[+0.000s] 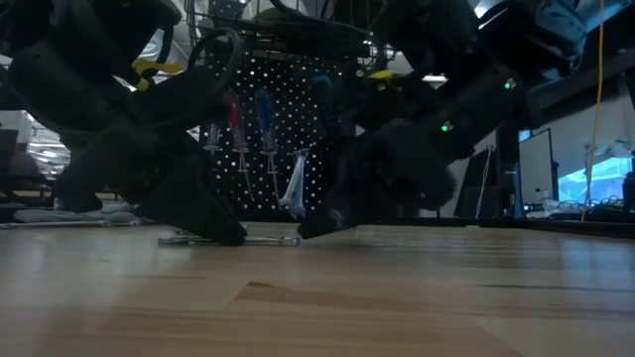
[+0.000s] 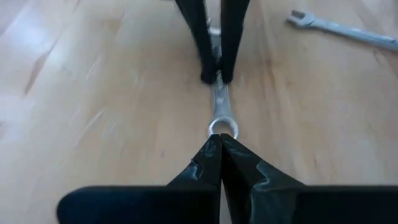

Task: Hang tools onto peg board
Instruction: Hang the wrench on the pegboard

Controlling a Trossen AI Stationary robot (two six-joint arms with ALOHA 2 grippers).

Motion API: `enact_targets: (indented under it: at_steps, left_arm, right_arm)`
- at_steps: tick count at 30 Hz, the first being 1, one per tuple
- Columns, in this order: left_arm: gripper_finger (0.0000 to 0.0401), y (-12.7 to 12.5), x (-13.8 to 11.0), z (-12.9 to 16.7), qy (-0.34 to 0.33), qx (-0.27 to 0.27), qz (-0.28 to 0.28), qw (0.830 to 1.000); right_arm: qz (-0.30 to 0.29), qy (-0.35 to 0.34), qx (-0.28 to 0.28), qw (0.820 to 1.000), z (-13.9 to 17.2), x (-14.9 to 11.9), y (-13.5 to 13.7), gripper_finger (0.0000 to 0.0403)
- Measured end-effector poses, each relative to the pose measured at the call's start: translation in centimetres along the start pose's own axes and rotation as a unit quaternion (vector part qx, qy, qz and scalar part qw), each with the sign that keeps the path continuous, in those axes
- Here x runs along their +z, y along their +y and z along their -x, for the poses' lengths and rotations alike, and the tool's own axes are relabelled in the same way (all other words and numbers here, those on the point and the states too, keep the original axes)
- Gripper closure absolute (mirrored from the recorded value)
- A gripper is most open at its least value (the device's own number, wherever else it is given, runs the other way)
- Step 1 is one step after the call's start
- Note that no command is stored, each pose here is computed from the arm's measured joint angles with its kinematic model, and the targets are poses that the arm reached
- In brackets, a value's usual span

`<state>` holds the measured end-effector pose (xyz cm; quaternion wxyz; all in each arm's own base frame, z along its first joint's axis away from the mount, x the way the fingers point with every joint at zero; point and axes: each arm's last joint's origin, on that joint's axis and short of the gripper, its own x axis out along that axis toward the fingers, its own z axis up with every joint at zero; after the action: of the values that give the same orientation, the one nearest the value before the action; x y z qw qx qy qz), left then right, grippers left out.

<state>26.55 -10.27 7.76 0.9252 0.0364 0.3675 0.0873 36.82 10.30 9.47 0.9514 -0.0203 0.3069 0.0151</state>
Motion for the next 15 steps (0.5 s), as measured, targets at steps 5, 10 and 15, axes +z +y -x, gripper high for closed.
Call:
enact_targets:
  at_steps: [5, 10, 15]
  left_arm:
    - [0.0389, -0.3, 0.7, -0.1, 0.001, 0.01, -0.02, 1.0]
    - [0.04, -0.5, 1.4, -0.1, 0.008, 0.024, -0.025, 0.999]
    - [0.0397, -0.4, 2.4, 0.3, 0.002, 0.024, -0.021, 0.999]
  right_arm:
    - [0.025, 0.004, -0.033, 0.999, 1.6, 1.1, 0.4, 0.0393]
    - [0.07, 0.024, -0.086, 0.994, 2.3, 0.7, 1.1, 0.0393]
    - [0.084, 0.024, -0.1, 0.991, 2.4, 0.8, 1.2, 0.0393]
